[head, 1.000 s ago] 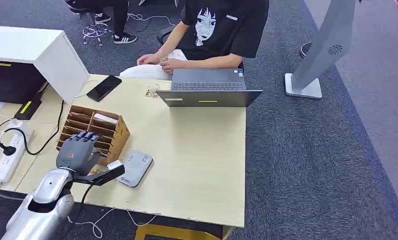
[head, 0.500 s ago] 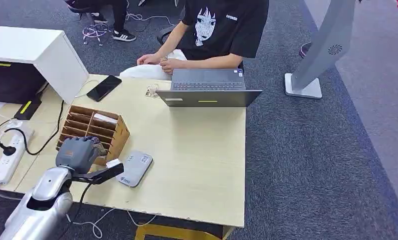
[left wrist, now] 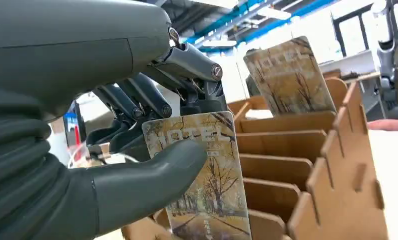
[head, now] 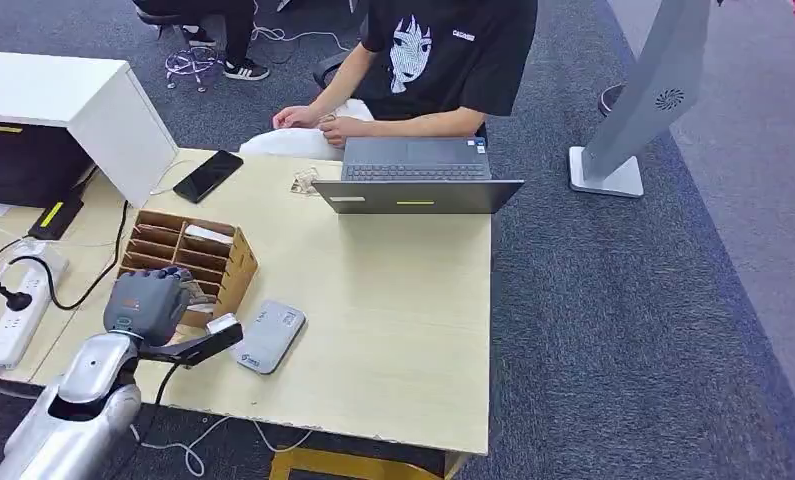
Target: Pass the card to the sensor for recognition and then transmit it.
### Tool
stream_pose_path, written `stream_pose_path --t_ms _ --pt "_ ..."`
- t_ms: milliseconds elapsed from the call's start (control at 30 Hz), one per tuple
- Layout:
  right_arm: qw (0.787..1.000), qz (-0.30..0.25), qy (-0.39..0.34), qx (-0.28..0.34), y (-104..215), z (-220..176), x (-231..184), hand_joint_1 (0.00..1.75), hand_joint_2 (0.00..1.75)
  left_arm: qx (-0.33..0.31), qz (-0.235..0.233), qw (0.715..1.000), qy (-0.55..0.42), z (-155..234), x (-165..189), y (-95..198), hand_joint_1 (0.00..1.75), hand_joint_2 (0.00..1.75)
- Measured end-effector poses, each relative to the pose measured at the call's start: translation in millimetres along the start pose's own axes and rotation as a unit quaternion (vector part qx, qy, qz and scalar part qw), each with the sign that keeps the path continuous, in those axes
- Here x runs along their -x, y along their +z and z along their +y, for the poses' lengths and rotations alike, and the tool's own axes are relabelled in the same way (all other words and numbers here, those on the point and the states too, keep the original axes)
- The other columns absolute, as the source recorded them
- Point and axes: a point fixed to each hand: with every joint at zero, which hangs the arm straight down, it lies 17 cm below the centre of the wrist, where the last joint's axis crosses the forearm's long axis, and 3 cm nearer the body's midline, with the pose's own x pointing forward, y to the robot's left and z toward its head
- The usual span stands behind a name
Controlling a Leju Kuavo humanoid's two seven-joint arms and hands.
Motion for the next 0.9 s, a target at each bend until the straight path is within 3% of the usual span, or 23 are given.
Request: stream_pose_path --t_ms 233,367,500,733,900 --pt "1.0 0.001 -0.002 0.0 0 0 1 0.0 1.75 -0.026 -0.003 1.0 -0.001 14 0 -2 1.75 1.75" --pt "1.0 0.005 -0.008 0.001 0 -1 3 0.0 1.75 -0.163 -0.048 0.981 0.092 110 -17 -8 1.75 1.75" --pt "1.0 0.009 -0.013 0.002 0 -1 6 0.0 1.75 -0.275 -0.077 0.952 0.11 188 -26 5 1.75 1.75" --pt "1.0 0.012 -0.017 0.001 1 2 7 0.0 1.75 -0.352 -0.095 0.924 0.117 240 -35 27 1.75 1.75" --pt "1.0 0.017 -0.017 0.006 2 2 10 0.0 1.75 -0.456 -0.094 0.88 0.099 282 -36 64 1.75 1.75"
